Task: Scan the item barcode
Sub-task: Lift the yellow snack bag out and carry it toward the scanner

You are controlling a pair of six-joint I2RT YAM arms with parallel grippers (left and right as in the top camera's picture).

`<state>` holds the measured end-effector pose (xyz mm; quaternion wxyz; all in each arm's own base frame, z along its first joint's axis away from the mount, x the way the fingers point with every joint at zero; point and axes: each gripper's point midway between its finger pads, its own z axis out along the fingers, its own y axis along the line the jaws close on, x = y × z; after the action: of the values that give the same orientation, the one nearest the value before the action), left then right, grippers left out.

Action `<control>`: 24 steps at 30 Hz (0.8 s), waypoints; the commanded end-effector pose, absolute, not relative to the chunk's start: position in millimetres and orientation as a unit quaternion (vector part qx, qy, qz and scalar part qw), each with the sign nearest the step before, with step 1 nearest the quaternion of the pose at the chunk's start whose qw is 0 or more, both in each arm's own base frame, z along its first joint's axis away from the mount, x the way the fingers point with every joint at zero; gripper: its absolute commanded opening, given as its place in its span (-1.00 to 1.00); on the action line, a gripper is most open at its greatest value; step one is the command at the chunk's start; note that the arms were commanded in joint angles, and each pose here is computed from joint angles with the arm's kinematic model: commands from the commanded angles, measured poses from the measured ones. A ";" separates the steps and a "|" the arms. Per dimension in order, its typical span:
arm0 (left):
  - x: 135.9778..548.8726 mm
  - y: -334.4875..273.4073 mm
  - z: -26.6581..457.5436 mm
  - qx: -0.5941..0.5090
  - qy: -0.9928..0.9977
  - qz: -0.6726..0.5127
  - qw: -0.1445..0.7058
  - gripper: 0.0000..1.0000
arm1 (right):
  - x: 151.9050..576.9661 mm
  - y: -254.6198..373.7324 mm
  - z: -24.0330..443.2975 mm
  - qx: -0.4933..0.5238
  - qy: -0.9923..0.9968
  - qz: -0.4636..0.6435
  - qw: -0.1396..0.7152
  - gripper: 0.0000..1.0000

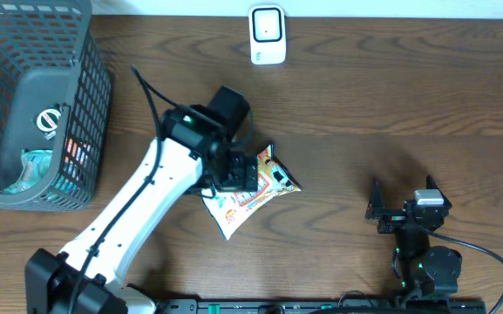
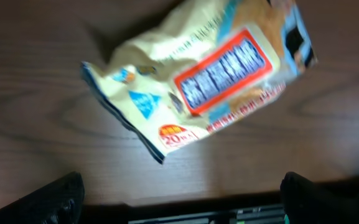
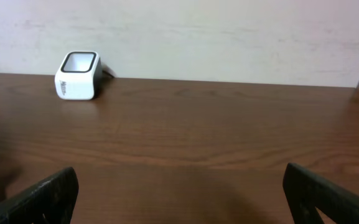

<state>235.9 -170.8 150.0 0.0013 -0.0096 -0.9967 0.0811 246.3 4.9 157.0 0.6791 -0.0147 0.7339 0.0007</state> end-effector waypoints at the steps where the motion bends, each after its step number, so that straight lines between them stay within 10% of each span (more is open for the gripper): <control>1: 219.3 -183.4 139.9 -0.043 -0.995 0.085 0.022 0.99 | 246.1 5.5 156.3 -0.020 0.733 -0.003 0.679 0.98; 24: 200.4 -202.8 131.7 -0.239 -0.968 0.083 0.014 0.99 | 246.1 5.5 156.4 -0.020 0.733 -0.003 0.680 0.98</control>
<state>209.5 -192.5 135.1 0.0084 -0.1749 -0.9821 0.0698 246.3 4.9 157.0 0.6791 -0.0147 0.7339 0.0007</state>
